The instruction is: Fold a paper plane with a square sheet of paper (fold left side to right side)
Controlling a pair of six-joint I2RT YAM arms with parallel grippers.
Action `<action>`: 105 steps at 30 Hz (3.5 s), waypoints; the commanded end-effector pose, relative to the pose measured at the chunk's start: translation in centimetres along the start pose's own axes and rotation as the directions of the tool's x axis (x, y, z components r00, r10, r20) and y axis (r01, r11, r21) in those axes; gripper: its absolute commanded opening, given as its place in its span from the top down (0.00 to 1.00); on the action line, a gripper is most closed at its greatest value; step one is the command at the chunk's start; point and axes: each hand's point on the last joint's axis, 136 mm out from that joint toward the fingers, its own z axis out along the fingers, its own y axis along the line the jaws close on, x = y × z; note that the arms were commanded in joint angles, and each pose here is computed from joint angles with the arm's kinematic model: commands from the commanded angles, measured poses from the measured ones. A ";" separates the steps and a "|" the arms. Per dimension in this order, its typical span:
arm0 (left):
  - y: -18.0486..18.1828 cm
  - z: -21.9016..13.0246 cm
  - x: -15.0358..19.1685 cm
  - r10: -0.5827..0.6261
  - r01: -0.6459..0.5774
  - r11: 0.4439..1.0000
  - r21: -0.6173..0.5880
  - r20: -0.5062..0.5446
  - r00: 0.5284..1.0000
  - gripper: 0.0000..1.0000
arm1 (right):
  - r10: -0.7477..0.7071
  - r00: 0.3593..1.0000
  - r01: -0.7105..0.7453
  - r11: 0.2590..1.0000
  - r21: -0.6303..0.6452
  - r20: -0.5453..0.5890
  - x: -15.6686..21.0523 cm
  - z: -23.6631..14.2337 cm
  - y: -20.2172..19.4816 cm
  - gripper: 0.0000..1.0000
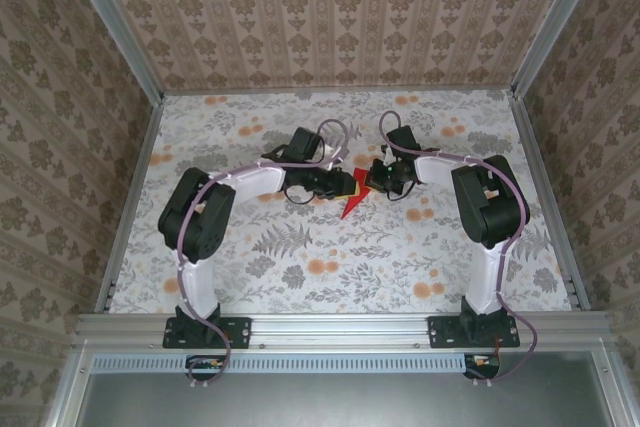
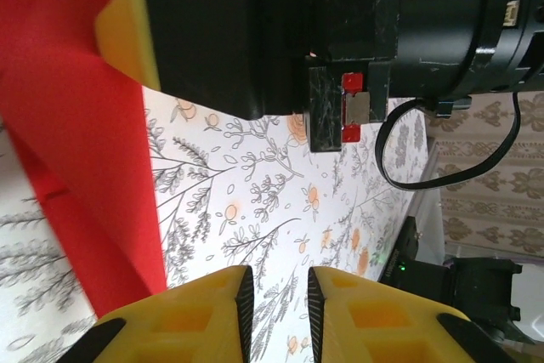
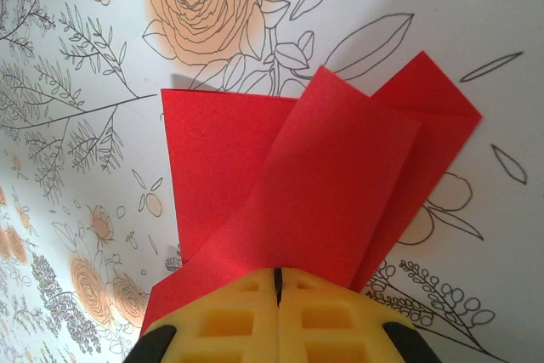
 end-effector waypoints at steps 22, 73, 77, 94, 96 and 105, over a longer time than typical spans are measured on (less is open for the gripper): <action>5.6 3.5 3.7 -0.092 0.075 0.987 -0.140 -0.120 0.989 0.75 | 0.048 0.995 -0.037 0.992 0.123 -0.089 3.1 1.0 -4.0 1.00; 8.6 3.8 6.9 -0.135 0.097 0.969 -0.227 -0.160 0.978 0.84 | -0.138 0.990 0.133 0.985 -0.111 -0.042 3.8 -0.1 2.6 0.98; 8.6 3.8 7.0 -0.137 0.099 0.969 -0.228 -0.161 0.977 0.85 | -0.139 0.989 0.135 0.988 -0.073 -0.049 3.9 0.2 1.6 0.99; 9.4 3.7 8.1 -0.164 0.120 0.963 -0.240 -0.174 0.971 0.85 | -0.096 0.995 0.096 0.995 -0.002 -0.034 2.4 0.2 -1.9 1.00; 9.4 3.7 8.1 -0.165 0.120 0.963 -0.242 -0.173 0.971 0.85 | -0.087 0.996 0.087 0.996 -0.008 -0.025 1.8 0.1 -1.9 1.00; 9.7 3.8 8.4 -0.173 0.126 0.961 -0.247 -0.178 0.969 0.85 | -0.041 0.999 0.041 0.999 -0.021 0.003 -0.6 -0.7 -2.7 0.99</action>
